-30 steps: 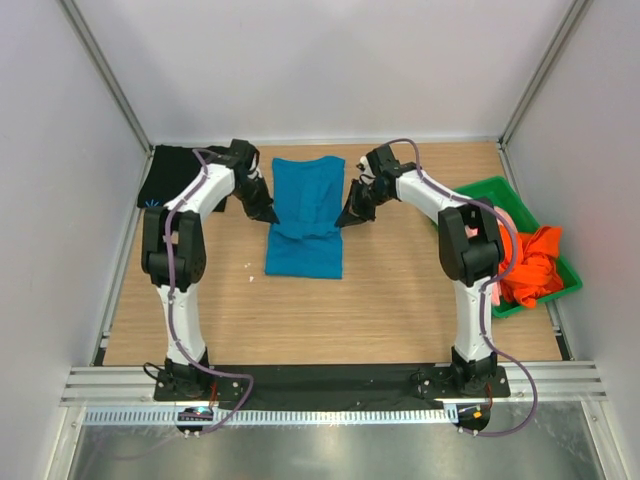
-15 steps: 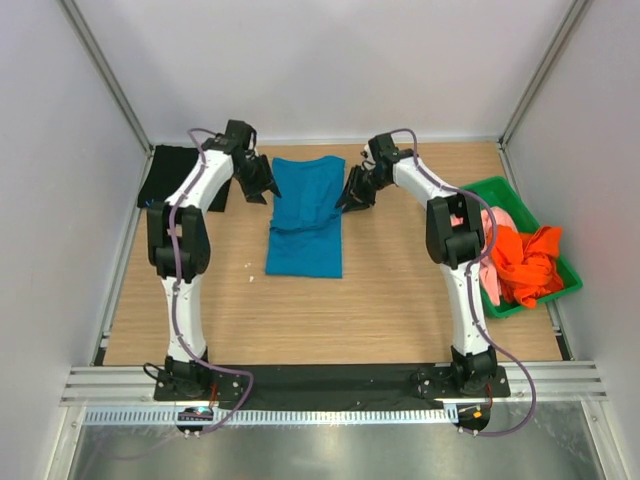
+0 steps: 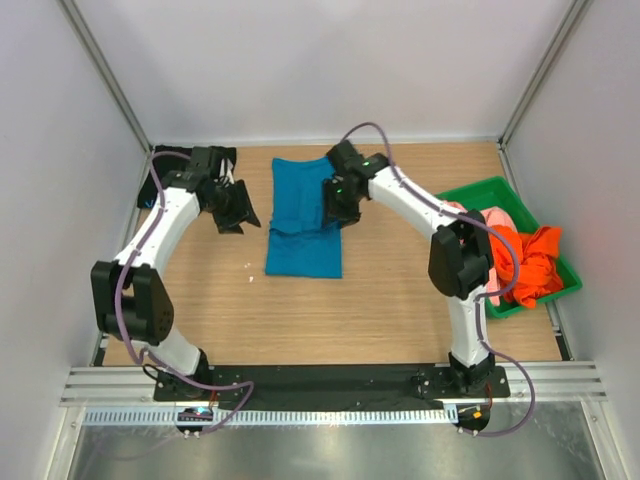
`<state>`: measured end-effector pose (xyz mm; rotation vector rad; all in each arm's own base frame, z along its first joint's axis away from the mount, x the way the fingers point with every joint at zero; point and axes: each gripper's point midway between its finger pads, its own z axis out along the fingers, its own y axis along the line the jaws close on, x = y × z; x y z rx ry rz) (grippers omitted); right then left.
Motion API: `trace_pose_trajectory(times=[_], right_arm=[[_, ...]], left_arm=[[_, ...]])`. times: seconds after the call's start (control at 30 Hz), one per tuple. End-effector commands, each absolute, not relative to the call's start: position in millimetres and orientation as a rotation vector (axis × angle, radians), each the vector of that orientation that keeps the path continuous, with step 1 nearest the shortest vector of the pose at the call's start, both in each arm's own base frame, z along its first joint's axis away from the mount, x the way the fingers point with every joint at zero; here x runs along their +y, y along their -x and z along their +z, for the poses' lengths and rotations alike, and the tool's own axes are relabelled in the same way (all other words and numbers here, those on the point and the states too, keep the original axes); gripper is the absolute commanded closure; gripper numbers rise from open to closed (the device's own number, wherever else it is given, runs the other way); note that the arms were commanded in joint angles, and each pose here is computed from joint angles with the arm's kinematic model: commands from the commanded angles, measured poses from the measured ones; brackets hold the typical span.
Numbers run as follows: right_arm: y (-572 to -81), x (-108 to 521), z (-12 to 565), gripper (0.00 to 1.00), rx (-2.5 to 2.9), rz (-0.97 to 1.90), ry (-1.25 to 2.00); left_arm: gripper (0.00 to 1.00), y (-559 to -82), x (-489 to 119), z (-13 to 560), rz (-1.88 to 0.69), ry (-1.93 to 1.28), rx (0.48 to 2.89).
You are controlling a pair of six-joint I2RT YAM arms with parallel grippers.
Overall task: Fold and stack the t-shirts
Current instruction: Fold the tshirt
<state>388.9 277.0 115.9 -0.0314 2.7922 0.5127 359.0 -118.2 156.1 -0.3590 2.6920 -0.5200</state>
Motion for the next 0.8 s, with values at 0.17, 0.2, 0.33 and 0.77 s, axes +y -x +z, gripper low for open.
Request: trace_pose_trajectory(times=[0.17,0.2,0.33,0.77], right_arm=[[-361.7,335.3,94.5,0.47,2.670,0.261,0.056],[-363.7,337.4,90.3,0.48,2.668,0.252,0.047],[-369.5,349.1,71.7,0.47,2.667,0.258,0.040],[-419.4,360.1,64.4,0.46,2.579,0.197,0.061]], left_arm=[[0.48,-277.4,-123.1,164.8,-0.667,0.293,2.664],[0.48,-269.9,-121.9,163.2,-0.668,0.295,2.671],[0.48,-240.7,-116.5,165.3,-0.657,0.274,2.684],[0.49,-229.0,-109.6,160.7,-0.609,0.240,2.721]])
